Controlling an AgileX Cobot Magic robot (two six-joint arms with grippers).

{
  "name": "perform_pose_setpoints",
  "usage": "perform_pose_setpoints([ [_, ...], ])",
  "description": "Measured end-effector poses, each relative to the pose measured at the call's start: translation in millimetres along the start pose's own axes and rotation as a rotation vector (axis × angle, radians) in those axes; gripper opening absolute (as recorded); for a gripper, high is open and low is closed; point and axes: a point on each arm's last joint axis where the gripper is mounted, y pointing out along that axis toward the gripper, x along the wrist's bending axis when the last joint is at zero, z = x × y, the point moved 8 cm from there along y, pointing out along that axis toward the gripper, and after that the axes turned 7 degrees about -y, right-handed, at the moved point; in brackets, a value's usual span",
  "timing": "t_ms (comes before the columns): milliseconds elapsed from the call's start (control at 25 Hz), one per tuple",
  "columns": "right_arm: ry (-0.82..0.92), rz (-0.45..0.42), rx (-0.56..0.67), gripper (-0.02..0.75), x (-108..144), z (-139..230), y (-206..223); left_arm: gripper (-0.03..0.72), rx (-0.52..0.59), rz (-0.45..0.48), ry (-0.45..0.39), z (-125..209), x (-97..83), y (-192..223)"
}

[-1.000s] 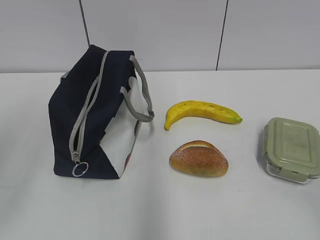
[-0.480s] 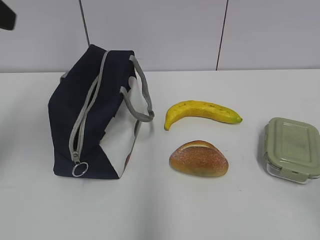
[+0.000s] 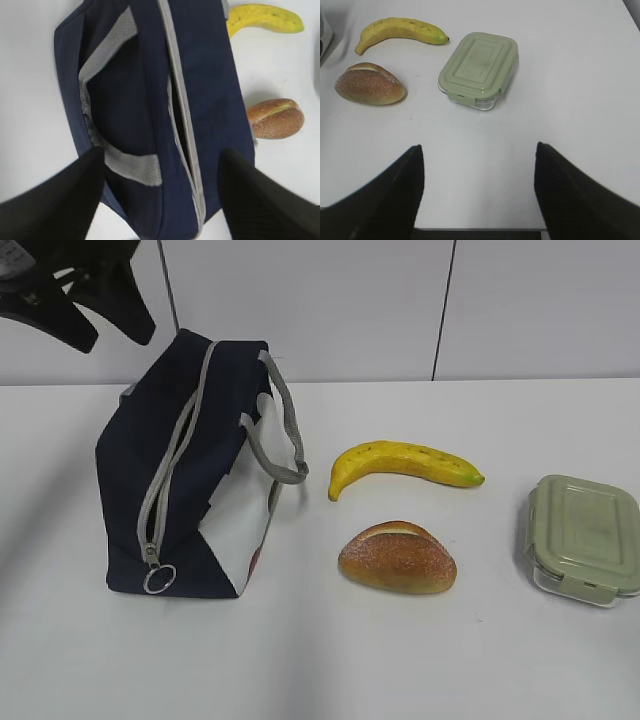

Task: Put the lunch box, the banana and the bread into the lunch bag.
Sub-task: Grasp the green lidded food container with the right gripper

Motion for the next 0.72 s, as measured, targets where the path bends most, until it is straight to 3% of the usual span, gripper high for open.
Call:
perform_pose_setpoints([
  [440,0.0,0.0,0.0,0.511,0.0,0.0,0.0,0.45,0.119,-0.014,-0.02,-6.1,9.0,58.2],
  [720,0.0,0.0,0.0,0.511,0.0,0.0,0.0,0.204,0.133,-0.03,-0.018,-6.3,13.8,67.1],
])
